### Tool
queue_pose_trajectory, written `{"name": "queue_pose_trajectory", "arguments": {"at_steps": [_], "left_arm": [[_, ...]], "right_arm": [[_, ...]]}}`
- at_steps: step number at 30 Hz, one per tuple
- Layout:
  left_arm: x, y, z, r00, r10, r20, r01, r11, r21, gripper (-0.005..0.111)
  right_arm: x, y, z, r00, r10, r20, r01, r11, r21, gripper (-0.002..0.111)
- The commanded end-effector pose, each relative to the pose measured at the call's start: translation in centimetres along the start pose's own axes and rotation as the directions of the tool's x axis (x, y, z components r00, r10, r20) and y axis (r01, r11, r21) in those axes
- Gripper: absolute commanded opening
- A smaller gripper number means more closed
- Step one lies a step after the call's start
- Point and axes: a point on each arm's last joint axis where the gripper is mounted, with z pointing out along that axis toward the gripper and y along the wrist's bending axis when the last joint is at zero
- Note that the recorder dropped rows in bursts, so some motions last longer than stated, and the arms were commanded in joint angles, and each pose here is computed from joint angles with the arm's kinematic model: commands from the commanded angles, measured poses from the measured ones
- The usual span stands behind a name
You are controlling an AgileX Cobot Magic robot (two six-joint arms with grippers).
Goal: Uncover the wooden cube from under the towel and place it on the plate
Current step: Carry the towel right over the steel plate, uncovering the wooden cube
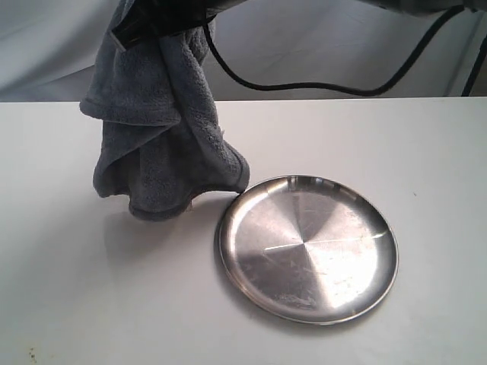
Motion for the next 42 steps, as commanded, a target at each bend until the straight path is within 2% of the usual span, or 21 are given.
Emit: {"name": "queue_pose_trajectory", "arguments": {"at_steps": [1, 7, 12, 15, 23, 42], "left_arm": [[0.0, 0.0, 0.0, 1.0, -0.005, 0.007, 0.005, 1.0, 0.0, 0.0], [0.0, 0.0, 0.0, 1.0, -0.005, 0.007, 0.005, 1.0, 0.0, 0.0], [0.0, 0.0, 0.0, 1.0, -0.005, 0.007, 0.005, 1.0, 0.0, 0.0], [0.0, 0.0, 0.0, 1.0, -0.005, 0.007, 0.005, 1.0, 0.0, 0.0], [0.0, 0.0, 0.0, 1.0, -0.005, 0.007, 0.005, 1.0, 0.0, 0.0], [0.0, 0.0, 0.0, 1.0, -0.005, 0.007, 0.005, 1.0, 0.0, 0.0]], "right_arm": [[-2.3, -0.6, -2.2, 0.989, 0.007, 0.151, -0.01, 1.0, 0.02, 0.0], [-3.7, -1.3, -4.1, 0.968, -0.051, 0.245, 0.035, 0.997, 0.071, 0.0], [-3.6, -1.9, -4.2, 0.957, -0.207, 0.204, 0.174, 0.971, 0.166, 0.0], [-3.4, -2.4, -4.1, 0.958, -0.215, 0.188, 0.181, 0.966, 0.183, 0.0], [-2.0, -6.8, -4.1, 0.984, -0.056, 0.171, 0.013, 0.97, 0.244, 0.0], [2.0, -14.9, -5.1, 0.987, 0.135, 0.084, -0.157, 0.909, 0.385, 0.0]]}}
